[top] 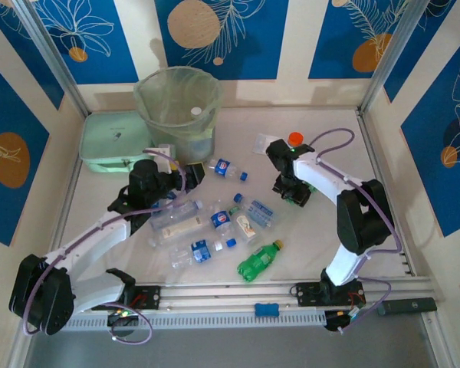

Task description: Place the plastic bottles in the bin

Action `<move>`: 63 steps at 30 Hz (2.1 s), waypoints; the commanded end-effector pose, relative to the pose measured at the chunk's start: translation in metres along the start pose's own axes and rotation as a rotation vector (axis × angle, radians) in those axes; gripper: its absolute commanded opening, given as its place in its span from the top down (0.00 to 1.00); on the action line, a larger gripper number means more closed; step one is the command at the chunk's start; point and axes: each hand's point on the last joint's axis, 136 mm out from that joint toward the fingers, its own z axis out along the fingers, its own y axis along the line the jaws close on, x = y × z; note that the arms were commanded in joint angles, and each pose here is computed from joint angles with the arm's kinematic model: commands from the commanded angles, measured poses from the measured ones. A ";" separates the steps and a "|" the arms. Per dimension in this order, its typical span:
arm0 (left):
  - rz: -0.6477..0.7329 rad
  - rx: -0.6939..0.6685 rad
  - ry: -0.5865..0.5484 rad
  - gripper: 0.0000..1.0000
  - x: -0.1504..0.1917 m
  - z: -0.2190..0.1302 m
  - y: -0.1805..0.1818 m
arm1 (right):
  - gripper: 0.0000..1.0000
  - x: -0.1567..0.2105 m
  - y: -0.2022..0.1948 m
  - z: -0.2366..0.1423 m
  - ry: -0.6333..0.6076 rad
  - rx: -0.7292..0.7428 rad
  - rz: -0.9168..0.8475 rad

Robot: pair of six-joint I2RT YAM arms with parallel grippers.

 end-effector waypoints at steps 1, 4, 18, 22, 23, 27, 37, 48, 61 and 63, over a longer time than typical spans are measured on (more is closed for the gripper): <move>-0.083 0.023 -0.008 0.00 -0.003 -0.002 0.009 | 0.49 -0.023 0.028 -0.038 -0.131 -0.162 -0.212; -0.120 0.018 -0.007 0.00 -0.007 -0.003 0.017 | 0.50 -0.034 0.066 -0.077 -0.188 -0.380 -0.320; -0.288 0.196 -0.063 0.00 -0.066 -0.022 -0.011 | 0.53 0.016 0.147 -0.210 -0.293 -1.172 -0.817; -0.403 0.320 -0.070 0.00 -0.086 -0.025 -0.036 | 0.54 0.046 0.142 -0.213 -0.306 -1.273 -0.919; -0.439 0.356 -0.068 0.00 -0.090 -0.023 -0.042 | 0.54 0.054 0.141 -0.216 -0.320 -1.290 -0.946; -0.514 0.447 -0.035 0.00 -0.092 -0.012 -0.071 | 0.55 0.081 0.140 -0.223 -0.407 -1.311 -1.057; -0.455 0.475 0.086 0.00 -0.055 0.017 -0.131 | 0.55 0.109 0.137 -0.217 -0.475 -1.300 -1.167; -0.395 0.449 0.139 0.13 -0.026 0.030 -0.140 | 0.56 0.116 0.131 -0.231 -0.473 -1.373 -1.163; -0.316 0.413 0.046 0.49 -0.059 0.024 -0.139 | 0.21 0.112 0.129 -0.239 -0.490 -1.380 -1.123; -0.268 0.381 -0.010 0.51 -0.086 0.019 -0.135 | 0.09 0.109 0.125 -0.241 -0.496 -1.381 -1.097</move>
